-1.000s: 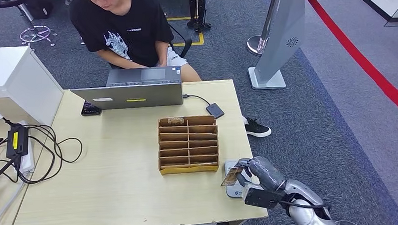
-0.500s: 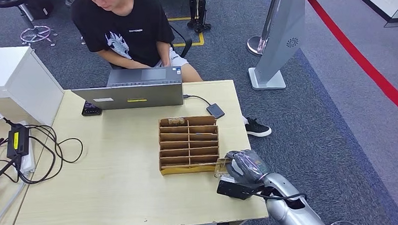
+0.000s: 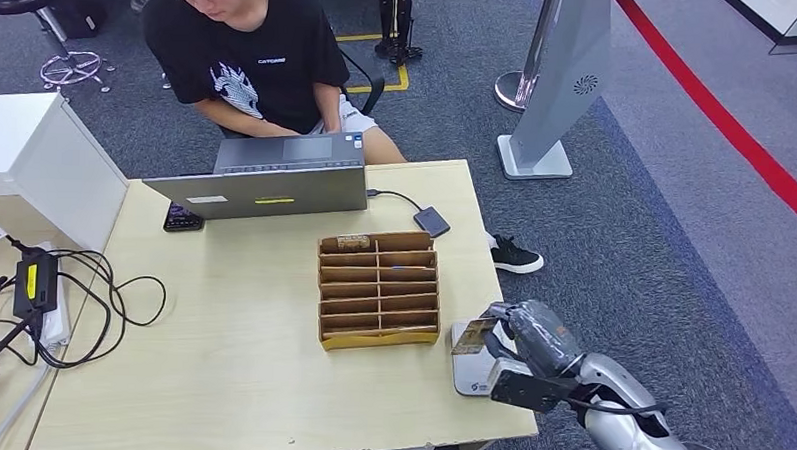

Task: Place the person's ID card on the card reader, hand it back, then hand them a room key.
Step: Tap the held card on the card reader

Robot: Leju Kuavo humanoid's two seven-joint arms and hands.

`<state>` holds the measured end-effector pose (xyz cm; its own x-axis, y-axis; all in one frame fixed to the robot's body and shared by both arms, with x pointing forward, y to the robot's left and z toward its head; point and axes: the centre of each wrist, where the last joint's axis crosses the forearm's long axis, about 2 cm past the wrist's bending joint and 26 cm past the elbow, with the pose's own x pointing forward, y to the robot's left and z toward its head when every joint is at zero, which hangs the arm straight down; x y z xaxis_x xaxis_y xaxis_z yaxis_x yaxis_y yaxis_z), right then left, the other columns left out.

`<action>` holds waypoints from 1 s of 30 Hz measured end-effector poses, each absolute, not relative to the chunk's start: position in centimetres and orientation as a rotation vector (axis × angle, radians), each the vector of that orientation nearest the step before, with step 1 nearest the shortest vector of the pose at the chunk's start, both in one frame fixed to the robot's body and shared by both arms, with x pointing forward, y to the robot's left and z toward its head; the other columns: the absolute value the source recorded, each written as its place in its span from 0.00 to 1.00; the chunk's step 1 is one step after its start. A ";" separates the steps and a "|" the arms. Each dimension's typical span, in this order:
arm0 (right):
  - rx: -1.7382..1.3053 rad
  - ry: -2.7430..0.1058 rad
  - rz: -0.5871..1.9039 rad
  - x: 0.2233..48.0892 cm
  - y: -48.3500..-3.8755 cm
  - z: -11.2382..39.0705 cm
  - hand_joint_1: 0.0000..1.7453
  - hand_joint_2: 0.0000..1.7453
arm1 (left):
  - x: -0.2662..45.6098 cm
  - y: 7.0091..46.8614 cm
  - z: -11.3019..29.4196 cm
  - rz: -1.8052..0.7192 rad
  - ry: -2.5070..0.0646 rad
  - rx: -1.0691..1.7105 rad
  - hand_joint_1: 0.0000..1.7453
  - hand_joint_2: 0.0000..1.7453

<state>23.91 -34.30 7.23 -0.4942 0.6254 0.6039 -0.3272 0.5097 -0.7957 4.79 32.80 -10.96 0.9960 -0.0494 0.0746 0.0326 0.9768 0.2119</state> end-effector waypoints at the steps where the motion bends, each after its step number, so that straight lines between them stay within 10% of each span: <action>1: -0.293 -1.744 1.162 23.8 -34.9 7.7 1.00 1.00 | 4.8 32.8 -11.0 -0.037 -0.080 0.212 0.00 1.00; 16: -0.513 -1.827 1.083 24.6 -37.2 11.1 1.00 1.00 | 4.8 32.8 -11.0 -0.031 -0.079 0.214 0.00 1.00; 30: -0.545 -1.860 1.065 42.7 -23.7 23.4 1.00 1.00 | 6.1 32.4 -10.8 -0.163 -0.084 0.192 0.00 1.00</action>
<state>42.74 -23.68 23.40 -0.5006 0.7172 0.4848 -0.0550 0.5325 -0.8446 6.10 32.42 -10.82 0.9834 -0.1686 0.0671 0.1527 0.9686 0.1961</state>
